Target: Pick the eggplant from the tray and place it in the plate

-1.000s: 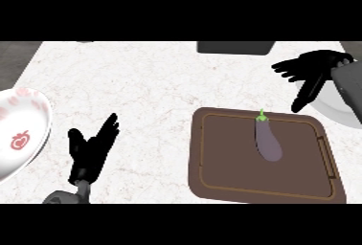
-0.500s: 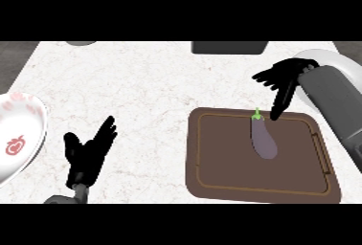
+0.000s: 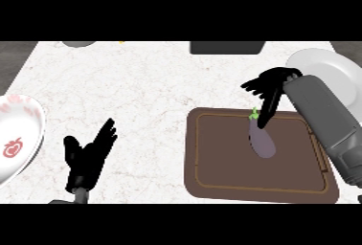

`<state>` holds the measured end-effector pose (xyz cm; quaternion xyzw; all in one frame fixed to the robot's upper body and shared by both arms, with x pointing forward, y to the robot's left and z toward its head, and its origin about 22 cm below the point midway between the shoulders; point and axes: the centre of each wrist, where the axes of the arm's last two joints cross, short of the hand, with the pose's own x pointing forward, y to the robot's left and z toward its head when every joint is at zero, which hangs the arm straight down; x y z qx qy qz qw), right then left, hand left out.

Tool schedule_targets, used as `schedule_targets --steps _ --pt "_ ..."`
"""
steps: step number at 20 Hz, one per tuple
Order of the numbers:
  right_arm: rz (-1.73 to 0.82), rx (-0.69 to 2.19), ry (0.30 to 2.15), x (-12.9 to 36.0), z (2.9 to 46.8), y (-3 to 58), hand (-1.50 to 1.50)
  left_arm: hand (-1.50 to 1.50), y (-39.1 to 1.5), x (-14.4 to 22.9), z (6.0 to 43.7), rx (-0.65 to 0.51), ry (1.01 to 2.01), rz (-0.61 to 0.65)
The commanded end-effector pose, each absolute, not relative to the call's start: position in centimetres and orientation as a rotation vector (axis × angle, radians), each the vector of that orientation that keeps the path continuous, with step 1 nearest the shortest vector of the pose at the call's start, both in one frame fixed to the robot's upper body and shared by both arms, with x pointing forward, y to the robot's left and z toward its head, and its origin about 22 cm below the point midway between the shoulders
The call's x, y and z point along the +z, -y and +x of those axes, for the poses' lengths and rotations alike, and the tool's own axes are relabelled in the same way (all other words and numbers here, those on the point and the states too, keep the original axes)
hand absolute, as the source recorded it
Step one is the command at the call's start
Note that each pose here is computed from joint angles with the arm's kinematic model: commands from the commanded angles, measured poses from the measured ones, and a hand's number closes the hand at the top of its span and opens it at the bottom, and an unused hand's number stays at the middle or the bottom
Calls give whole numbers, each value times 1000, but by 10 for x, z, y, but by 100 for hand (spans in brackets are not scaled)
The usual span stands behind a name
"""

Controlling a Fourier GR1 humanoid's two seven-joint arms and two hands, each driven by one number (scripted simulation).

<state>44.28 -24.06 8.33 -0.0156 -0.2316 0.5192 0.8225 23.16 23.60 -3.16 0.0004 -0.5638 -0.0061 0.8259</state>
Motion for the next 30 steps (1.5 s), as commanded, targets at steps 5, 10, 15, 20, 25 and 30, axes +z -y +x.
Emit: schedule_targets --steps 5,10,15,20,25,30 --pt "-121 1205 431 77 431 230 -150 0 -244 -49 220 -16 1188 20" --pt "-137 1211 412 68 428 225 -150 0 -251 -42 235 -11 1208 14" --pt "-86 1217 389 34 417 220 -150 0 -233 -38 227 -21 1192 10" --pt "-73 1257 379 24 402 209 -150 0 -239 -37 246 4 1187 -16" --pt "-40 1358 421 25 405 225 150 0 -238 -33 228 -22 1190 2" --pt "-94 1399 453 26 396 220 150 0 -239 -36 223 7 1177 -1"
